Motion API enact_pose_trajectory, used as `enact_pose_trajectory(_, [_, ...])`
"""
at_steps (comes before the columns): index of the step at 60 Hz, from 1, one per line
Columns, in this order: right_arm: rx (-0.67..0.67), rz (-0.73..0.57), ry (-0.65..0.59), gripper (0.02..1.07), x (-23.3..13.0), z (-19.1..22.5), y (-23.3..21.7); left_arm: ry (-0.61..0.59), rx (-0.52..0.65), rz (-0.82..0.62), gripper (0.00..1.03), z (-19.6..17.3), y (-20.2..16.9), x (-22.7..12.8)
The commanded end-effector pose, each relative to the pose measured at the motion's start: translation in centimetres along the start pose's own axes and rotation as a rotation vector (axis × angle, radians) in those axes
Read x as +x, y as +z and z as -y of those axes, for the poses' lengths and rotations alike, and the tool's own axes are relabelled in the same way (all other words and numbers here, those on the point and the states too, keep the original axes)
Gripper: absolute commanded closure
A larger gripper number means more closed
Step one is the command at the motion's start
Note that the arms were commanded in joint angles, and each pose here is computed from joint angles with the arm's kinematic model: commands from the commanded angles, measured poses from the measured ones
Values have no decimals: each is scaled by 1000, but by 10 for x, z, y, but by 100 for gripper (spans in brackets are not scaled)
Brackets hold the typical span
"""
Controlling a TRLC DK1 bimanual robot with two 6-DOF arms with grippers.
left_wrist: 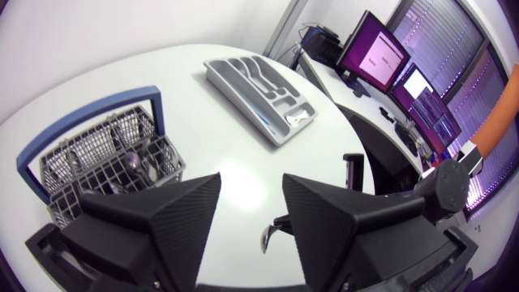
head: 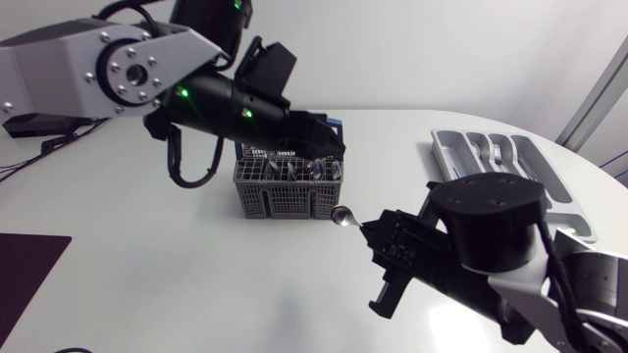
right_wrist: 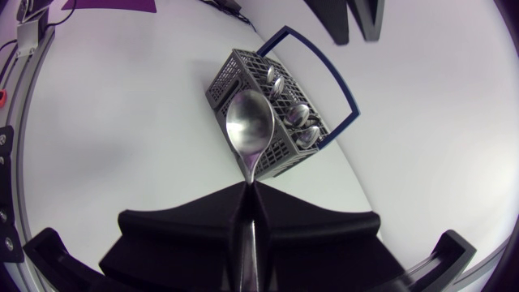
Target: Unload the cutlery basket into the drawer organizer.
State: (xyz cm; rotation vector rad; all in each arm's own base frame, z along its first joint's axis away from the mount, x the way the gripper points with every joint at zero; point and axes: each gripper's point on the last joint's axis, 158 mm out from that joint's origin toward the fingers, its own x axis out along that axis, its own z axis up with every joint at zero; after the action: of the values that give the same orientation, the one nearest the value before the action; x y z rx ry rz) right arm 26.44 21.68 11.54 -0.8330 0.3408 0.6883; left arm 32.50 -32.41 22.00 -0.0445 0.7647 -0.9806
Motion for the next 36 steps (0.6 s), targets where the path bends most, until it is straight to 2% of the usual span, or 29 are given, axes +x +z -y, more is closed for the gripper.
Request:
enact_pose_trajectory(1, [15,-13,9,101,-4,5,-11,7,-14,66,38,-2,25,-19])
enact_pose_trajectory(13, [71,-21,88,101,-13,17,-29,76,-28,68,38,-38,24,-33])
enact_pose_trajectory(28, [118,-38,177,101,-26,41,-65,152,-30,27,38,-83,0,-42])
enact_pose_trajectory(36, [112,-72,211,101,-28,53,-93,163,37,-3,38,-89,-15,-42])
